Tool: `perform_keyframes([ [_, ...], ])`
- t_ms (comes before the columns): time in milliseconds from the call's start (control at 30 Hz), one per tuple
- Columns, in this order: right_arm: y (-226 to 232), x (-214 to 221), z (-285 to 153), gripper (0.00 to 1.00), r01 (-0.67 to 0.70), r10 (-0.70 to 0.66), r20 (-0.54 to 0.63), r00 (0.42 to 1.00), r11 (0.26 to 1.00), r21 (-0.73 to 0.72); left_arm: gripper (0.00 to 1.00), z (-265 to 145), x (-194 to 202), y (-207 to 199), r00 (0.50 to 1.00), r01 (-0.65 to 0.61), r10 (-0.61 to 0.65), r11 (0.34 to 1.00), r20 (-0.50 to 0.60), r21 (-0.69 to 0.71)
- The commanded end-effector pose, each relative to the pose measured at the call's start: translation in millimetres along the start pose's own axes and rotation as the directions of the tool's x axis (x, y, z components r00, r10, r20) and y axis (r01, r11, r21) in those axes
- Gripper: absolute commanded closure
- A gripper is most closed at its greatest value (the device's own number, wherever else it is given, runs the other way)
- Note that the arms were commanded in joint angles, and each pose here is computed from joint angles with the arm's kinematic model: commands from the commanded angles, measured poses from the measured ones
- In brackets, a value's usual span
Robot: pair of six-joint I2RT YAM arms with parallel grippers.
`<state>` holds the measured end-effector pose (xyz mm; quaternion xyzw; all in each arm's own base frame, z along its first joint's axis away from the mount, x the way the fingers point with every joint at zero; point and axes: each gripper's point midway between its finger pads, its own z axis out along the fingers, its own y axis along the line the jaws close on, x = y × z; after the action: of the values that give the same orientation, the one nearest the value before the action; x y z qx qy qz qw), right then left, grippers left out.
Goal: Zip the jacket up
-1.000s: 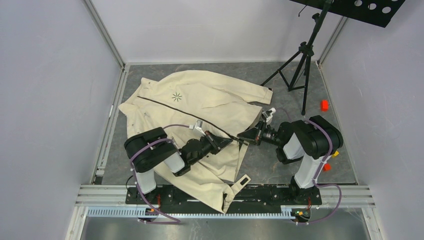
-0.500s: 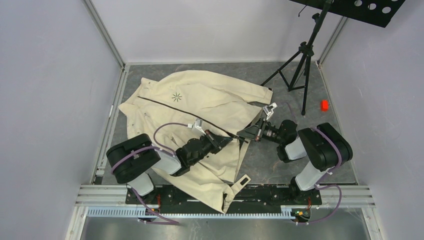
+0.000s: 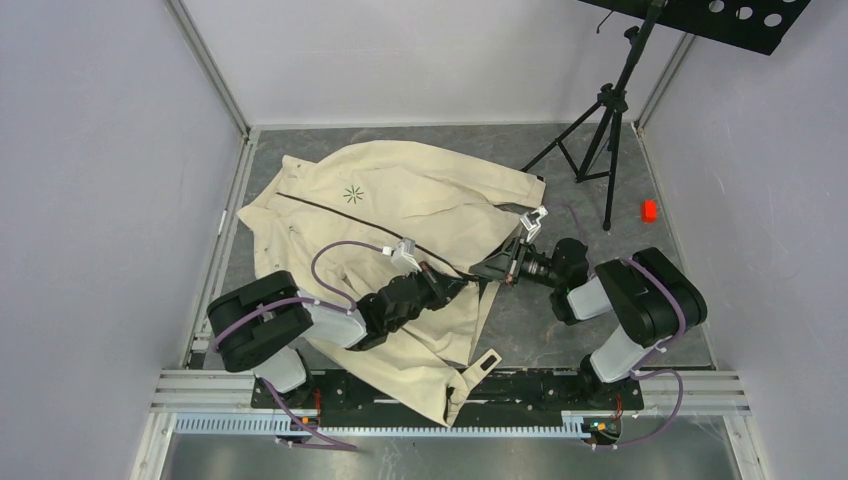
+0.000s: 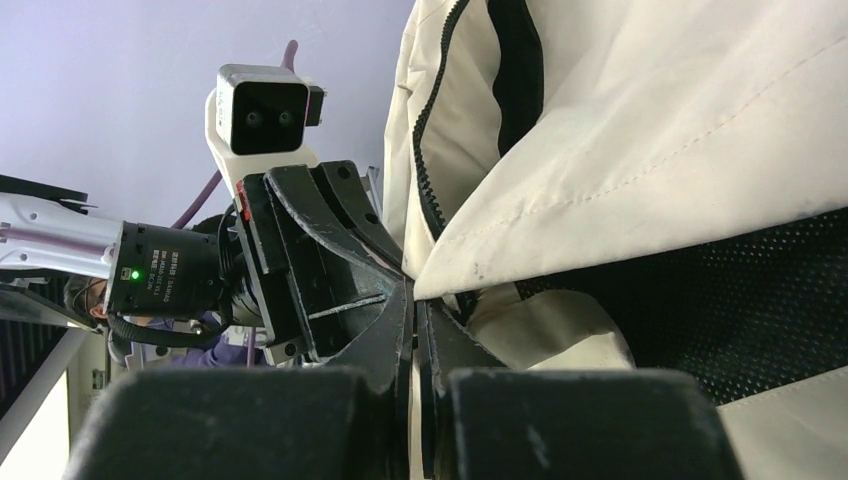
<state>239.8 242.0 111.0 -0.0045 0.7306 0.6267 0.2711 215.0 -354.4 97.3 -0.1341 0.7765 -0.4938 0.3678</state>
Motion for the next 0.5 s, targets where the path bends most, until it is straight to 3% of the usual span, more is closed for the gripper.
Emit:
perform_keyframes([
  [0,7.0,-11.6,10.6,1.0,0.075,-0.075,0.032,0.997,0.997,-0.016,0.98,-0.6,-5.0,-41.1,1.0,-0.014,0.011,0.994,0.02,0.108],
  [467,-16.3,-9.9,4.8,1.0,0.137,-0.143,0.037,0.989,0.981,0.134,0.98,0.8,-3.1,-59.8,0.999,0.027,-0.025,0.996,-0.026,0.085],
])
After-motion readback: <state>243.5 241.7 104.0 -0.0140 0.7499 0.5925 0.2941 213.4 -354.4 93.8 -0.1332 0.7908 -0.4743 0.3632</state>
